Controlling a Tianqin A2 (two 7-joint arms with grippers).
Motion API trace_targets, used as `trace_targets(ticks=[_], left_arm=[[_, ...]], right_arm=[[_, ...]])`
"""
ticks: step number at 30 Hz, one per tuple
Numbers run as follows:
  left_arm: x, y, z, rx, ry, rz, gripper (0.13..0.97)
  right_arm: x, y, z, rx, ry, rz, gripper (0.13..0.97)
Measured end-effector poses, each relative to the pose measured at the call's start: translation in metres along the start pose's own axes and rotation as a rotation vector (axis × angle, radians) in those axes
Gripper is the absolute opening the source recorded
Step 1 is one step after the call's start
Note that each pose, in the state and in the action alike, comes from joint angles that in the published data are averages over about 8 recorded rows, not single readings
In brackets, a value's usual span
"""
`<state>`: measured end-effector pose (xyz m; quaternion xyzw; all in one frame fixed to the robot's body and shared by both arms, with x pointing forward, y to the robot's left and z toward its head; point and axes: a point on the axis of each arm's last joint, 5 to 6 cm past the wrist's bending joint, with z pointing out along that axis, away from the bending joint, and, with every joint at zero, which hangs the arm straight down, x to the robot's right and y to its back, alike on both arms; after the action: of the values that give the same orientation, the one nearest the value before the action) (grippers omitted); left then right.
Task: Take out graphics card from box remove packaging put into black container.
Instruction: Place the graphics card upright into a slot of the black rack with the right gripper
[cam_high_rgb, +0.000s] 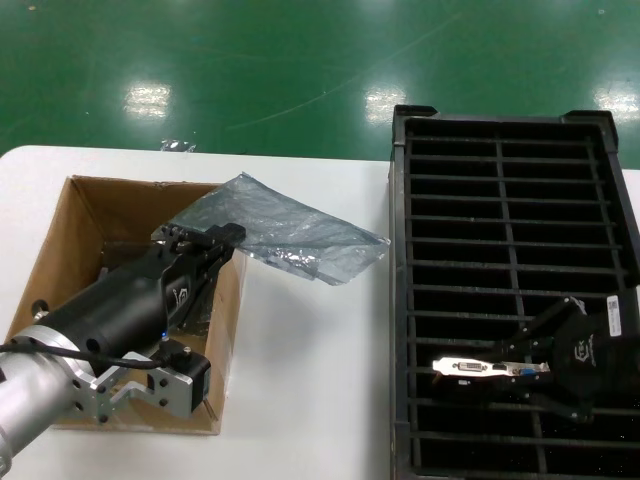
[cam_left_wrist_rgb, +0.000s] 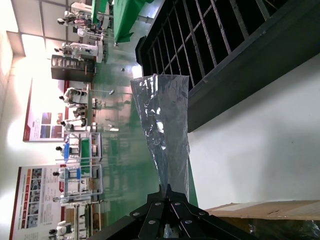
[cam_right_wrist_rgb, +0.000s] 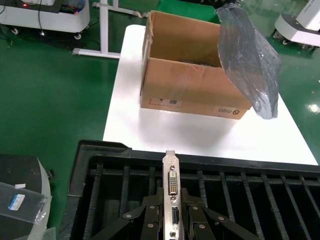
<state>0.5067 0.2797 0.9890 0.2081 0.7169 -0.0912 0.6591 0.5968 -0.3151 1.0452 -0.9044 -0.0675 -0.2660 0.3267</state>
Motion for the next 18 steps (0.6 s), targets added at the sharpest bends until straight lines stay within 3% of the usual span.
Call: trace_targets(ticks=[6,18], left_arm=[[0.0000,0.0000,0.000,0.000,0.000,0.000,0.138],[0.0000,0.0000,0.000,0.000,0.000,0.000,0.138]], right_arm=[[-0.002,-0.002,-0.004,0.006,0.002,-0.010,0.209],[-0.012,-0.019,-0.026,0.033,0.056,-0.058,0.353]])
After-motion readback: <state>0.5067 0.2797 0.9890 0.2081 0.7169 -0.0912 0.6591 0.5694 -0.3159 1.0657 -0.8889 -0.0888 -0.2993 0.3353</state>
